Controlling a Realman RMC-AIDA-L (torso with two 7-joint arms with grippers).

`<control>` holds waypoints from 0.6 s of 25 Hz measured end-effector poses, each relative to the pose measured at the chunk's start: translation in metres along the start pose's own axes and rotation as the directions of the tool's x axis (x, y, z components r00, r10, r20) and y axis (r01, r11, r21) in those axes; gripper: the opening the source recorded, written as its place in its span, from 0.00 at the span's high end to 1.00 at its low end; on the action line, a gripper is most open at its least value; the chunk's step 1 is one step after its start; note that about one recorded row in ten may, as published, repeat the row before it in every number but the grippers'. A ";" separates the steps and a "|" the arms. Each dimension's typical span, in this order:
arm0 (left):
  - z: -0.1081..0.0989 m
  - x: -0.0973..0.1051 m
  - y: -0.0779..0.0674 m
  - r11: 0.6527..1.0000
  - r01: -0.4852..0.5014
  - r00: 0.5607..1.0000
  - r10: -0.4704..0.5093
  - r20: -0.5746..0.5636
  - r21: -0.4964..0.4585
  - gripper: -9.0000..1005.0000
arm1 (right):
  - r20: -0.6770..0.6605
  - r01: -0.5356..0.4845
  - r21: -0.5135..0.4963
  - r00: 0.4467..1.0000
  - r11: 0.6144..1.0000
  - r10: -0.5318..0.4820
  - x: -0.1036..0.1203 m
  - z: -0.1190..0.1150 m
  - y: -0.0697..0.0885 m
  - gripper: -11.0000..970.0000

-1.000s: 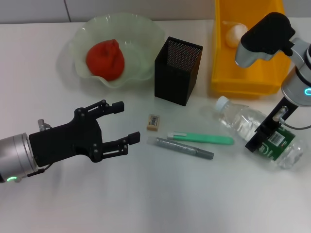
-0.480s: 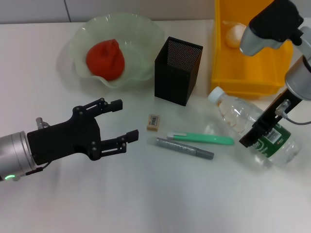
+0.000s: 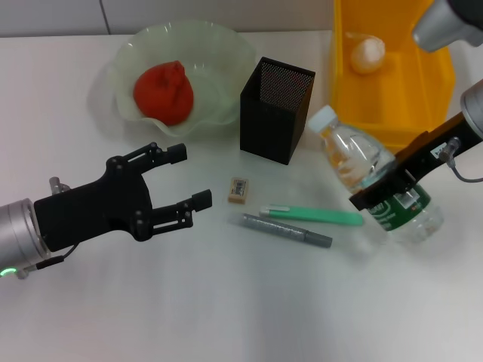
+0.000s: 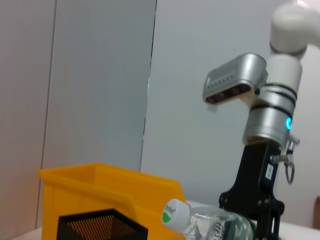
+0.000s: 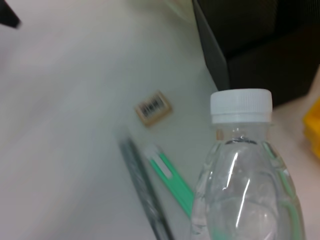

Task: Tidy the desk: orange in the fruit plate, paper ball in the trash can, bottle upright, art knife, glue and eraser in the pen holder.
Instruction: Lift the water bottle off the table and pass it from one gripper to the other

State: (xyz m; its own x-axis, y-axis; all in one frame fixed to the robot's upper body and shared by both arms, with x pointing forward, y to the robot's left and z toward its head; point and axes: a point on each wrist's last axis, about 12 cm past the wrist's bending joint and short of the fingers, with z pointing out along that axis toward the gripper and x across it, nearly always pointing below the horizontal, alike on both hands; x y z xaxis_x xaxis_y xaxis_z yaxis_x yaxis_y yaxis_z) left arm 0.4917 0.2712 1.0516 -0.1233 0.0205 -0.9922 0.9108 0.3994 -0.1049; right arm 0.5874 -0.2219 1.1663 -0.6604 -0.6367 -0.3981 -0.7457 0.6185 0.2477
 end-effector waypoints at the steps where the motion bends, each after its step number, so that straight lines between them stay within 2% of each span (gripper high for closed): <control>1: 0.000 -0.001 0.000 1.000 0.007 1.000 -0.007 0.010 0.001 0.17 | 0.030 0.008 -0.017 1.000 1.000 -0.007 0.001 -0.001 -0.001 0.21; 9: 0.001 -0.008 -0.002 0.998 0.056 0.994 -0.057 0.093 0.010 0.17 | 0.217 0.113 -0.110 0.972 0.988 -0.087 0.013 -0.003 0.000 0.21; 11: 0.001 -0.011 -0.003 0.997 0.074 0.990 -0.075 0.120 0.015 0.17 | 0.300 0.159 -0.128 0.947 0.979 -0.115 0.018 -0.001 0.000 0.21; 15: 0.003 -0.014 -0.006 0.992 0.118 0.979 -0.123 0.164 0.044 0.17 | 0.378 0.210 -0.136 0.915 0.968 -0.145 0.023 0.004 -0.001 0.21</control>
State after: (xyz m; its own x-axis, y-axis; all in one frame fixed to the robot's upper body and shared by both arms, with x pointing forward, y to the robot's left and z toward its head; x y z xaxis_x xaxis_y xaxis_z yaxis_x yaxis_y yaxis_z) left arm 0.4890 0.2657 1.0662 -0.1685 -0.1790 -0.9693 0.9064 0.3583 -0.2237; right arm 0.5733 -0.2356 1.1530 -0.4622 -0.4983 -0.7335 -0.8726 0.4027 0.2763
